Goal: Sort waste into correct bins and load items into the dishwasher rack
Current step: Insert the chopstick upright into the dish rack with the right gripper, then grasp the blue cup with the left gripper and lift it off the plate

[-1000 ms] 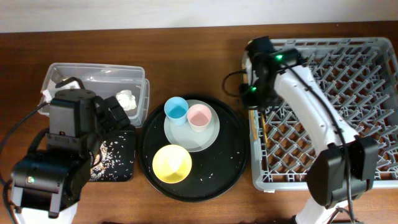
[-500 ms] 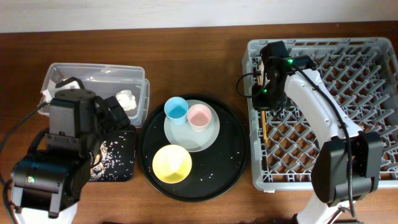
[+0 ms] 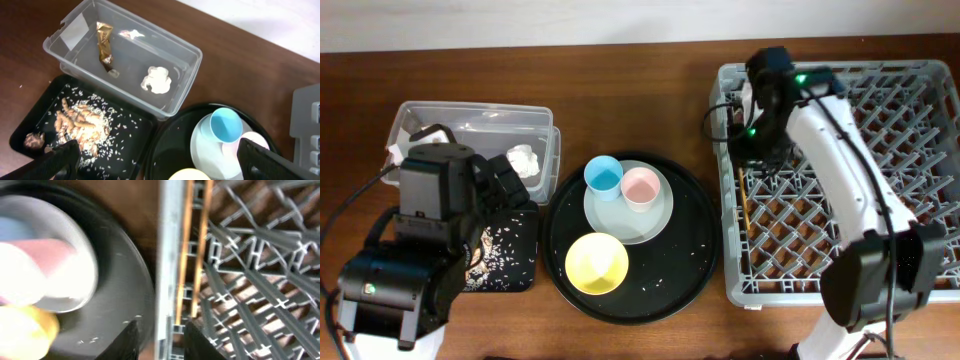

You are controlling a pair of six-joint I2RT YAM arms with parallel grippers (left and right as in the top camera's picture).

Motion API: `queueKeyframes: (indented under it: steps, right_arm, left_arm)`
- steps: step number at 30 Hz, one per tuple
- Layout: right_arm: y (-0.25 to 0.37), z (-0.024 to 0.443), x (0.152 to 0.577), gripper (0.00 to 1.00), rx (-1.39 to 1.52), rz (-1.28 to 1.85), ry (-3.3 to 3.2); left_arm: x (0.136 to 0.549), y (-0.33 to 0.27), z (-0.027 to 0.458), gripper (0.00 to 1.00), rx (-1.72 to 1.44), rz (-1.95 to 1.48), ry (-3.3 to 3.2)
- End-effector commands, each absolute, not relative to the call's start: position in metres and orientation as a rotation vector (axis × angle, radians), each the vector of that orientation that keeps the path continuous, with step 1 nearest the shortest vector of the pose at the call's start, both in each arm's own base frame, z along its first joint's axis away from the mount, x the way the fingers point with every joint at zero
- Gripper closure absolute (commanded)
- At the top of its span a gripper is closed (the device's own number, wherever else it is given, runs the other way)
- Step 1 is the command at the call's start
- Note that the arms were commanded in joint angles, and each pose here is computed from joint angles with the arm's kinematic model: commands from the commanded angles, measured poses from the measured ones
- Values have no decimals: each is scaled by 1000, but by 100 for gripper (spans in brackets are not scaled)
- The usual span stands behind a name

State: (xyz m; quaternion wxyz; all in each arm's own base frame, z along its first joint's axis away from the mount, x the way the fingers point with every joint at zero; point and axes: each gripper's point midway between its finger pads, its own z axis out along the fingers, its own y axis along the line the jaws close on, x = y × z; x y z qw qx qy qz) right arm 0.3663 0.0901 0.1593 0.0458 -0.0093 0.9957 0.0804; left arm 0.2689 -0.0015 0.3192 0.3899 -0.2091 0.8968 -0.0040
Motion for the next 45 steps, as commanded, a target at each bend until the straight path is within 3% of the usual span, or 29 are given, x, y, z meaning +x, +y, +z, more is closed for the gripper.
queueKeyframes:
  steps: [1, 3, 4, 18, 21, 23, 29, 32, 35, 40, 45]
  right_arm:
    - [122, 189, 360, 64, -190, 509, 2982]
    - [122, 189, 360, 55, -191, 506, 2981]
    - [122, 189, 361, 2, -189, 506, 2981]
    - [119, 188, 361, 2, -186, 482, 2983]
    - [119, 188, 361, 2, -186, 482, 2983]
    - [119, 188, 361, 2, -186, 482, 2983]
    - [119, 188, 361, 2, -186, 482, 2983]
    - [119, 188, 361, 2, -186, 482, 2983]
    - [119, 188, 361, 2, -186, 482, 2983]
    - [119, 188, 361, 2, -186, 482, 2983]
    - [119, 188, 361, 2, -186, 482, 2983]
  left_arm:
    - [269, 0, 323, 1, -524, -6, 2269]
    - [269, 0, 323, 1, -524, -6, 2269]
    - [269, 0, 323, 0, -524, -6, 2269]
    - [279, -2, 335, 1, -525, -33, 2204]
    - [289, -35, 333, 1, -487, -263, 2237]
    - [297, -52, 308, 20, -473, -334, 2350]
    - [316, -67, 227, 25, -511, -284, 2673]
    - [329, -86, 181, 32, -489, -273, 2824]
    - [353, -112, 152, 57, -423, -293, 2849]
    - [384, -137, 120, 57, -361, -316, 2829]
    - [389, -139, 84, 57, -371, -276, 2897]
